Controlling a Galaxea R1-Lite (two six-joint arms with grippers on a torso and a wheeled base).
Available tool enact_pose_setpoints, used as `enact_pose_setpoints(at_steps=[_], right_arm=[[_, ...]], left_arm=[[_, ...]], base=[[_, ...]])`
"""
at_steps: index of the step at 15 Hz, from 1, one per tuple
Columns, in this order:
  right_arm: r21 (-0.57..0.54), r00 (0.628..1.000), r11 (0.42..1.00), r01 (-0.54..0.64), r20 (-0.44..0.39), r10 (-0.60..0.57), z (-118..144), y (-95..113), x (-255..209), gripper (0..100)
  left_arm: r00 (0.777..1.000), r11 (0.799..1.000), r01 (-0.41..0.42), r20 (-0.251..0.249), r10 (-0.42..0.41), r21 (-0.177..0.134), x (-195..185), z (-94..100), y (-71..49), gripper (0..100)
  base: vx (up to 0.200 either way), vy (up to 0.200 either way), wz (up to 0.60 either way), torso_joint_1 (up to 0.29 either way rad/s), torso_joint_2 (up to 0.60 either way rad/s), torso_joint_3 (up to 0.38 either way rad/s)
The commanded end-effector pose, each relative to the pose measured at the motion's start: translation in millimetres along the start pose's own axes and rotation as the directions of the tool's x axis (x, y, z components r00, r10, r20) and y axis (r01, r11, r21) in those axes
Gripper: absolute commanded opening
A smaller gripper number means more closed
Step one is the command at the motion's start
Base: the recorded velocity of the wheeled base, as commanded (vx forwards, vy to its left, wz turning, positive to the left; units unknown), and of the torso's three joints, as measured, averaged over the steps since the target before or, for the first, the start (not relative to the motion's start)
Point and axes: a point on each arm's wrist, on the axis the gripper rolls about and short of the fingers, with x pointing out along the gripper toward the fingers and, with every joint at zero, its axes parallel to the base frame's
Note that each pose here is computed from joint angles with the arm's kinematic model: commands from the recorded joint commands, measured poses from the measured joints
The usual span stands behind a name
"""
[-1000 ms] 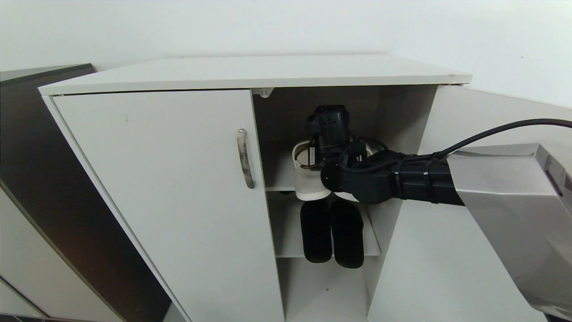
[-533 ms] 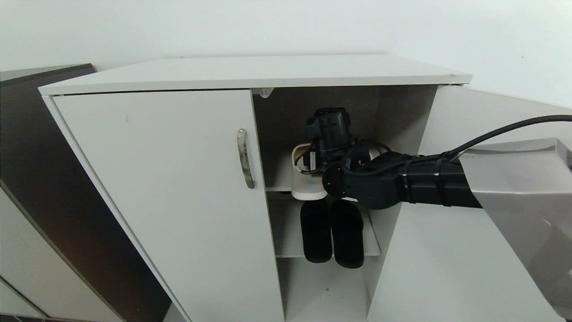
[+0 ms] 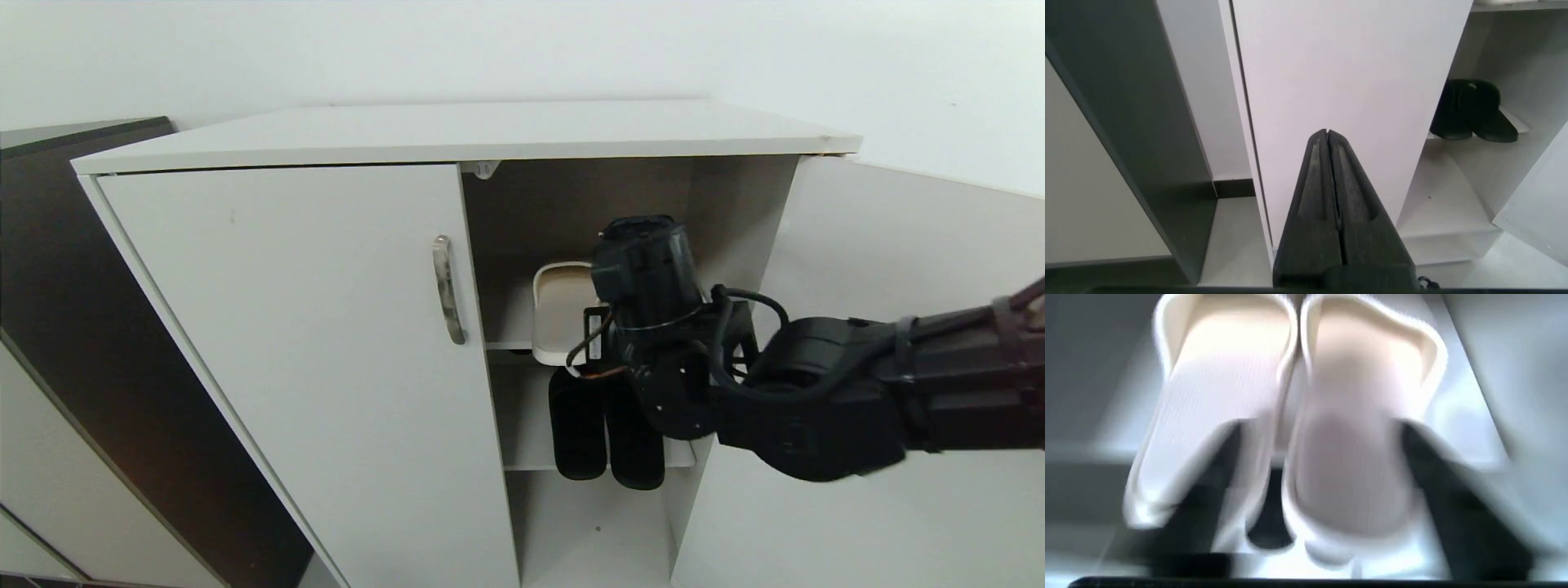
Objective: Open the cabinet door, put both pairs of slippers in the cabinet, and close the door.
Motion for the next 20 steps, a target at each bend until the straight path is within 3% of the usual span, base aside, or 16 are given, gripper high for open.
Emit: enact_pose_setpoints(at_steps=[1,4,9,20], right_arm=[[0.032,0.997,0.997,-0.071,0.04,0.07,4.8,-23.3,-47.7,0],[0.008,0.995,0.995,-0.099,0.014,0.099,-10.6,-36.1,-58.9,0],[0.005,0.994,0.994,-0.111,0.002,0.111,-16.7,-34.0,-52.5,0],[-0.012,0.994,0.994,-0.106,-0.016,0.106,-28.9,-34.5,-48.5,0]], left_arm=[[1.0,1.0,0.0,0.0,0.0,0.0,0.1,0.2,0.0,0],[1.0,1.0,0.0,0.0,0.0,0.0,0.1,0.2,0.0,0],[1.0,1.0,0.0,-0.001,0.0,0.0,0.1,0.0,0.0,0],[1.0,1.0,0.0,-0.001,0.0,0.0,0.1,0.0,0.0,0]], base=[[0.0,0.0,0.0,0.0,0.0,0.0],[0.0,0.0,0.0,0.0,0.0,0.0],[0.0,0.0,0.0,0.0,0.0,0.0],[-0.2,0.0,0.0,0.001,0.0,0.003]])
